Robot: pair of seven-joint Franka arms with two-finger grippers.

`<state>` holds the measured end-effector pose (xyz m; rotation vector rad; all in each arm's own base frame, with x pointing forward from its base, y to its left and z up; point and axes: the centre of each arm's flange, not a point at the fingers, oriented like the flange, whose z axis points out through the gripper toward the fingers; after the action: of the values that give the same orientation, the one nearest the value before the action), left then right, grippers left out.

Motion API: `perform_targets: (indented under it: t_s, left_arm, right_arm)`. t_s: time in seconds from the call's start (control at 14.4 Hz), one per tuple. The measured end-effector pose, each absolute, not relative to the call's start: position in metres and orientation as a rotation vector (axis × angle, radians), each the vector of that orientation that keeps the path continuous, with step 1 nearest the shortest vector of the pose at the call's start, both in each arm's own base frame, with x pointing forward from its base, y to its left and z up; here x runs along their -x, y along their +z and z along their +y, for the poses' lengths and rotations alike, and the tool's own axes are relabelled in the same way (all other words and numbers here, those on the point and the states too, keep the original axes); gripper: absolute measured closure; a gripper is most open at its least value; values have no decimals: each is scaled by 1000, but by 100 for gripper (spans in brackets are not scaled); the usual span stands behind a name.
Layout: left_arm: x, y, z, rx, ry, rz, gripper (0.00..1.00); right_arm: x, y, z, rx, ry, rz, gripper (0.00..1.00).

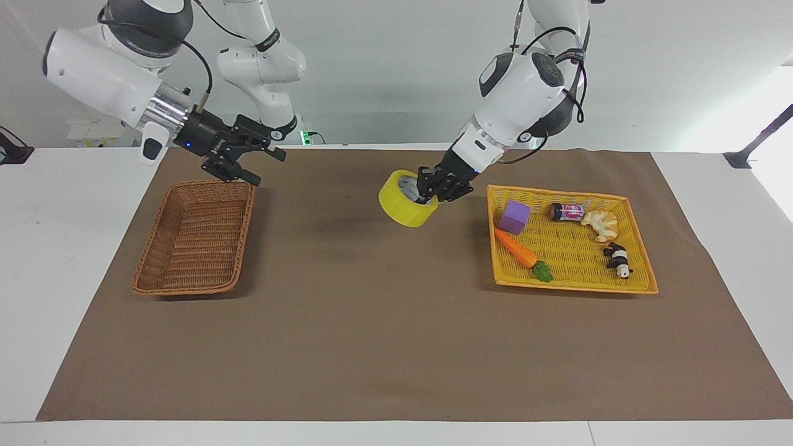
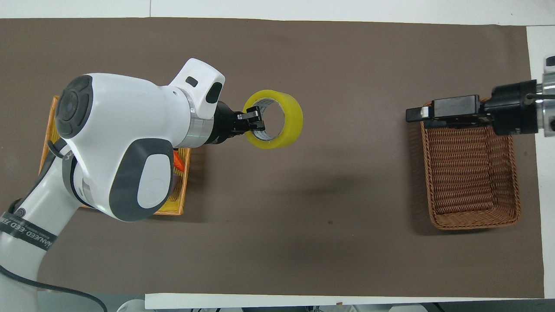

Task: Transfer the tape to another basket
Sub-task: 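Hold the tape up with the left gripper while the right gripper approaches it, then grasp the tape rim with the right gripper beside the left gripper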

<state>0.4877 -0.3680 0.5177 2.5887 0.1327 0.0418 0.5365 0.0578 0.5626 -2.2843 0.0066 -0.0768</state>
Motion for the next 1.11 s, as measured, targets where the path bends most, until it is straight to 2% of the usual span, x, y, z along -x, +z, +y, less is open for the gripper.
perform_targets:
  t_s: [0.28,0.69,1.11]
  left_arm:
    - [-487,518,-368,-2590,39,131,79]
    - [-485,517,-370,-2594,26,124,79]
    - [-484,516,-370,-2598,15,120,79]
  right_arm:
    - [-533,549,125,2258,-110,-36,0]
    - [-521,534,189,2245,-157,-59,0]
    - [-518,513,210,2196,-144,16,0]
